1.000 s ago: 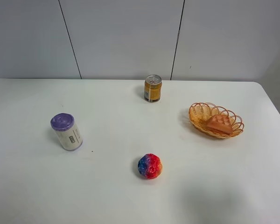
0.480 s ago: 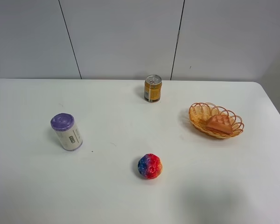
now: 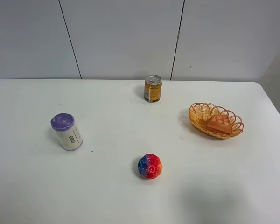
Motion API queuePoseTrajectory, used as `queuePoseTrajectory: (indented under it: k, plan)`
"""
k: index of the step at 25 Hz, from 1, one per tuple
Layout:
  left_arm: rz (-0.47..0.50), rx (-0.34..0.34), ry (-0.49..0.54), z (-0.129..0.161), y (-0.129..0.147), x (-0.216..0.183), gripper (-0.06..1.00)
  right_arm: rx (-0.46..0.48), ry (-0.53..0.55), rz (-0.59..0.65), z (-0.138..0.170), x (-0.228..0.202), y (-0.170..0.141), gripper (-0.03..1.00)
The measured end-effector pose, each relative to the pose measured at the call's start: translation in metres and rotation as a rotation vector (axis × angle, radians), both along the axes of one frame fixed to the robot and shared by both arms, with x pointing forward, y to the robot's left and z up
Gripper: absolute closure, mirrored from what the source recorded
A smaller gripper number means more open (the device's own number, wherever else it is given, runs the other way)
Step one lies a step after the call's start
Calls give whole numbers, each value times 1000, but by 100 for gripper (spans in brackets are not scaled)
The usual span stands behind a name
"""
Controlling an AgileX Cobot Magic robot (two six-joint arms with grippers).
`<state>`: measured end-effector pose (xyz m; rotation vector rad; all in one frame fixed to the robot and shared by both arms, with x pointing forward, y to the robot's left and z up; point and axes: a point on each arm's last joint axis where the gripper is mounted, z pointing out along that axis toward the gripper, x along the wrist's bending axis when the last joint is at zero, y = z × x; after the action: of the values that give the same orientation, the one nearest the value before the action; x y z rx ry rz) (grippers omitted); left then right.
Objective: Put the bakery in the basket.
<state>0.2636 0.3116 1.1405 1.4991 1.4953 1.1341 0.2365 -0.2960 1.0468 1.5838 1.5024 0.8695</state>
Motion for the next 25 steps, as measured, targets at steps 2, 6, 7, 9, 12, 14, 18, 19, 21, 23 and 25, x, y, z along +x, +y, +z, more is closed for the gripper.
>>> queuePoseTrajectory:
  k: [2, 6, 7, 9, 12, 14, 18, 19, 21, 23, 25]
  plan:
    - [-1, -6, -51, -20, 0, -15, 16, 0, 0, 0, 0, 0, 0, -2]
    - [17, -58, -91, -52, 1, -32, 16, 0, 0, 0, 0, 0, 0, -2]
    - [23, -79, -85, -56, 1, -35, 16, 0, 0, 0, 0, 0, 0, -2]
    - [25, -118, -42, -64, 0, -36, 16, 0, 0, 0, 0, 0, 0, -2]
    - [12, -159, 49, -77, -3, -34, 16, 0, 0, 0, 0, 0, 0, -2]
    - [5, -171, 78, -84, -5, -32, 16, 0, 0, 0, 0, 0, 0, -2]
    - [2, -176, 84, -86, -5, -31, 16, 0, 0, 0, 0, 0, 0, -2]
    - [1, -177, 84, -86, -5, -31, 16, 0, 0, 0, 0, 0, 0, -2]
    - [1, -177, 84, -86, -5, -31, 16, 0, 0, 0, 0, 0, 0, -2]
    - [1, -177, 84, -86, -5, -31, 16, 0, 0, 0, 0, 0, 0, -2]
    - [1, -177, 84, -86, -5, -31, 16, 0, 0, 0, 0, 0, 0, -2]
